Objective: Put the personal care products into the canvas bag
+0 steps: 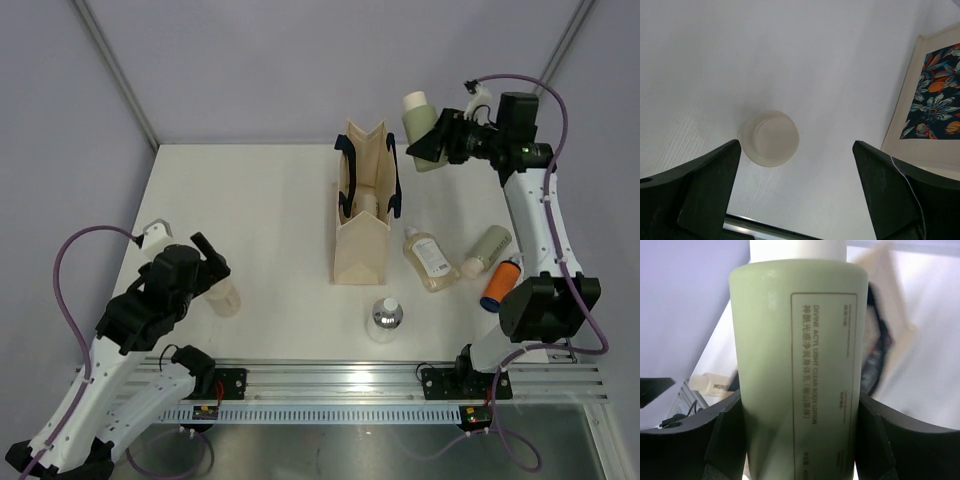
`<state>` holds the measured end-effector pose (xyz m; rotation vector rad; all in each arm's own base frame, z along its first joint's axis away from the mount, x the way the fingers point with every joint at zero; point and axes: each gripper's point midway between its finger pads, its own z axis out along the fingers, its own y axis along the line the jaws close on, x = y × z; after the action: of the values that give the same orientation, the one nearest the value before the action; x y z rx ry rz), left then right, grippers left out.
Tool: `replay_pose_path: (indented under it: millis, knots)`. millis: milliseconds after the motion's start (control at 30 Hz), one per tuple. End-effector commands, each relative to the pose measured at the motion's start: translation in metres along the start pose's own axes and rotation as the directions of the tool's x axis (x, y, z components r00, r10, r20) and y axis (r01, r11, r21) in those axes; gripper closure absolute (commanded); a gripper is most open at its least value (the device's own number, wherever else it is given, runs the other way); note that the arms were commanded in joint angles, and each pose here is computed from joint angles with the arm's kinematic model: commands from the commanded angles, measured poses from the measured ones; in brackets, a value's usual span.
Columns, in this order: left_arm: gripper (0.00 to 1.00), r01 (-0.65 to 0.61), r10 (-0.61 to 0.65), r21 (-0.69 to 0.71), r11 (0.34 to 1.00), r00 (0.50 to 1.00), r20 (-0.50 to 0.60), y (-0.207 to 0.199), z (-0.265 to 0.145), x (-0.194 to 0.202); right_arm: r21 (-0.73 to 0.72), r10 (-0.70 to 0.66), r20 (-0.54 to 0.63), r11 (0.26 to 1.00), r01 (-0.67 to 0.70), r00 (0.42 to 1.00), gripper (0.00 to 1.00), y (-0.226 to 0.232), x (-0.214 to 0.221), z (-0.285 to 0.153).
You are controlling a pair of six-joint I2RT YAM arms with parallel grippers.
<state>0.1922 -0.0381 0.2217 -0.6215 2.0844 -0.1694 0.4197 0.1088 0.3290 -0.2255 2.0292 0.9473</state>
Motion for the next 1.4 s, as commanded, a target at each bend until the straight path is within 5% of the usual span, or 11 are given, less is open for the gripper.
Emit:
replay_pose_path:
  millis: [0,167,467,833,1067,1200,1367]
  knots:
    - [0.01,0.040,-0.039,-0.046,0.998,0.999,0.035,0.013,0.003,0.001,-0.057,-0.127,0.113,0.989,0.134,0.985,1.00,0.098,-0.028,0.003]
    - [0.01,0.046,-0.045,-0.017,0.999,0.999,0.030,0.016,0.007,0.012,0.117,-0.061,0.205,0.992,0.037,0.977,1.00,0.120,-0.030,0.046]
    - [0.01,0.043,-0.043,-0.047,0.998,0.999,0.001,0.031,0.007,0.027,0.300,0.066,0.192,0.946,-0.122,0.979,0.95,0.078,0.010,0.080]
    - [0.01,0.088,-0.087,-0.088,0.992,0.996,0.016,0.042,0.027,0.045,0.259,-0.004,-0.057,0.966,0.019,0.998,0.01,0.059,0.089,0.115]
    - [0.01,-0.023,0.023,-0.014,1.000,1.000,-0.006,0.023,0.059,0.064,-0.003,-0.336,-0.157,0.940,0.340,0.929,0.00,0.099,0.083,0.098]
    - [0.01,-0.097,0.097,-0.001,0.995,0.995,-0.010,0.015,0.074,0.069,-0.198,-0.480,-0.098,0.868,0.456,0.872,0.01,0.138,0.085,0.067]
    - [0.01,-0.157,0.158,-0.049,0.986,0.987,0.007,0.014,0.092,0.066,-0.258,-0.558,-0.065,0.810,0.527,0.827,0.00,0.151,0.089,0.044]
